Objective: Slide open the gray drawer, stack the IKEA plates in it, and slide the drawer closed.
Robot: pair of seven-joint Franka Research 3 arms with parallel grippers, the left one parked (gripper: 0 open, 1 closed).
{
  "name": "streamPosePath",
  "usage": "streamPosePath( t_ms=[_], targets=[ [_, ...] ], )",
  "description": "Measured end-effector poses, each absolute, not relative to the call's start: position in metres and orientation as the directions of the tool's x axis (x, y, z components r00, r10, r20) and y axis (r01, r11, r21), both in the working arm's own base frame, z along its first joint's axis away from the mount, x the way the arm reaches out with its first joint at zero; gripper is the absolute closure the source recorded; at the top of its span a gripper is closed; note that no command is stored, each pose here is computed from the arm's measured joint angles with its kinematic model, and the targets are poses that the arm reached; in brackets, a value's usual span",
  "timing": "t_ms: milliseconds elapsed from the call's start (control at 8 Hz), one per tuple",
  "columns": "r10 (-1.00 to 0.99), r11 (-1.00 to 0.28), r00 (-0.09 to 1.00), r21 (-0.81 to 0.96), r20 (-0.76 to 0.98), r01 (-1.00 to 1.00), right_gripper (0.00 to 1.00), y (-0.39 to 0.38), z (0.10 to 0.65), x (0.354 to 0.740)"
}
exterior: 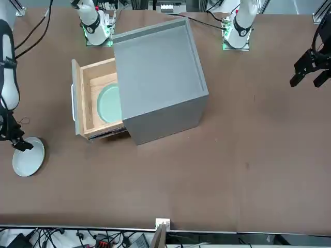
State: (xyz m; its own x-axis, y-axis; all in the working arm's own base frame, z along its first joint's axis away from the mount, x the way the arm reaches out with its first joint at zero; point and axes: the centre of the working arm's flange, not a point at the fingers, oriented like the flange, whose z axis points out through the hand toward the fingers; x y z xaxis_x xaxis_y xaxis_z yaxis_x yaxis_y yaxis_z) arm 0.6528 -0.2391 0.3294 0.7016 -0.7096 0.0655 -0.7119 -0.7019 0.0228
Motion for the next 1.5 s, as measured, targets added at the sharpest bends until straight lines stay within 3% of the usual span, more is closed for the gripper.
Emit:
streamPosePath(
  t_ms=[875,1500],
  targets=[
    [-0.828,-0.552,0.549,0.005,0.118,-0.834,0.1,-0.337,0.229,0.615],
    [-0.834,-0.541,0.535,-0.012,0.135,-0.841,0.4,-0.337,0.205,0.615]
  ],
)
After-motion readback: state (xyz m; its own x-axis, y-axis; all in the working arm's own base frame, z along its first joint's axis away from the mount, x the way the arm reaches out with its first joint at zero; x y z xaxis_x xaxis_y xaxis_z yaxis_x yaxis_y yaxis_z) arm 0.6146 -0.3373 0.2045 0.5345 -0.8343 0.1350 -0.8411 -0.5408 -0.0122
